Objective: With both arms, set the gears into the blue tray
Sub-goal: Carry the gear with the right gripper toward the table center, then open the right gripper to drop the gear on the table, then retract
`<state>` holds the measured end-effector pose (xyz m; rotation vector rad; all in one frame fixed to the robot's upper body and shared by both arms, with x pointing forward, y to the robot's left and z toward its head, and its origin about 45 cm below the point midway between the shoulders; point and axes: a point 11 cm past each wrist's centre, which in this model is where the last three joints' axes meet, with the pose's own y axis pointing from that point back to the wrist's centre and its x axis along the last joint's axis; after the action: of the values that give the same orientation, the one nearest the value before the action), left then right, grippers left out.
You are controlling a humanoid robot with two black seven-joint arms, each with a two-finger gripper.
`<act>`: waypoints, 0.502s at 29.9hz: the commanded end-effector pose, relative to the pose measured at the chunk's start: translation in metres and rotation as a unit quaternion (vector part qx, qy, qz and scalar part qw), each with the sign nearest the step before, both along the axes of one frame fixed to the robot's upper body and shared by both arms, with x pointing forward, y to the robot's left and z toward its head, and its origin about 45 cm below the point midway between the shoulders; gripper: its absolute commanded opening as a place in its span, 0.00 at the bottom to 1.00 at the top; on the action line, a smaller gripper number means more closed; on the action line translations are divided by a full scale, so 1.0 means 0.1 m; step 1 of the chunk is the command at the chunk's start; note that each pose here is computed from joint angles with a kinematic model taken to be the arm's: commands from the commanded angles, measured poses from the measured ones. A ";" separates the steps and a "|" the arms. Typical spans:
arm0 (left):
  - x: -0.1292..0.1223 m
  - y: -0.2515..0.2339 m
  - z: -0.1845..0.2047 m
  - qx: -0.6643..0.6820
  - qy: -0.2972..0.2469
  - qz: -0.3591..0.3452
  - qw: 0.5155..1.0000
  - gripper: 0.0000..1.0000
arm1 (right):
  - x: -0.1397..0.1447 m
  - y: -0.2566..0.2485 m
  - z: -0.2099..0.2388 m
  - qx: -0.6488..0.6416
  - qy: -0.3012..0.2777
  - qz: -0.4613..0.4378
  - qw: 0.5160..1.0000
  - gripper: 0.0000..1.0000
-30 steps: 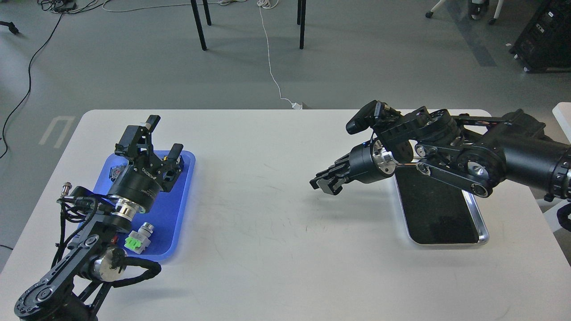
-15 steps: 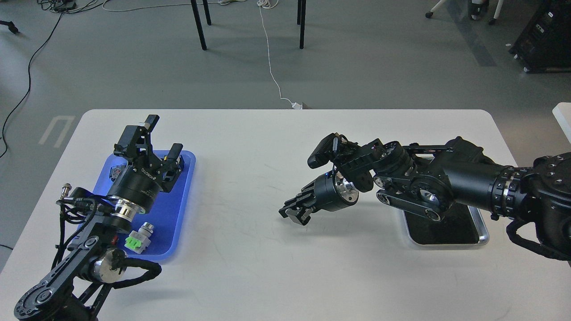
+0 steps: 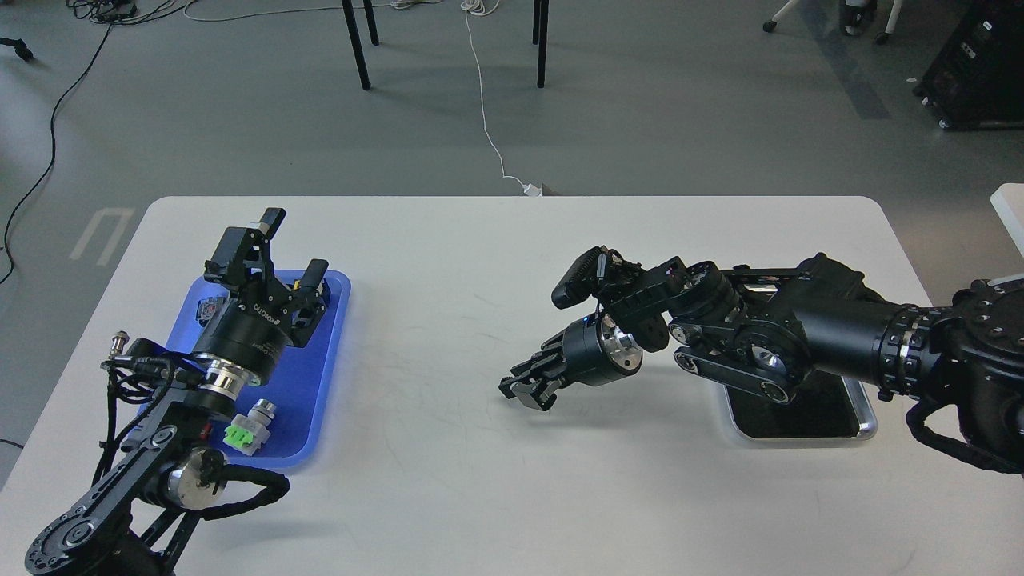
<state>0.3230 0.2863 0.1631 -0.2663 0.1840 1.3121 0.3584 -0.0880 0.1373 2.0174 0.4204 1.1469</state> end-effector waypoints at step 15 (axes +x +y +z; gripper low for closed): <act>0.00 0.09 0.11 -0.002 -0.046 0.018 0.999 0.98 | 0.43 -0.64 0.77 0.252 0.109 -0.262 0.925 0.96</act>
<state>0.3230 0.2928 0.1714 -0.3179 0.1264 1.3276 0.4003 -0.1320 0.2050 2.3667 -0.1439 0.8989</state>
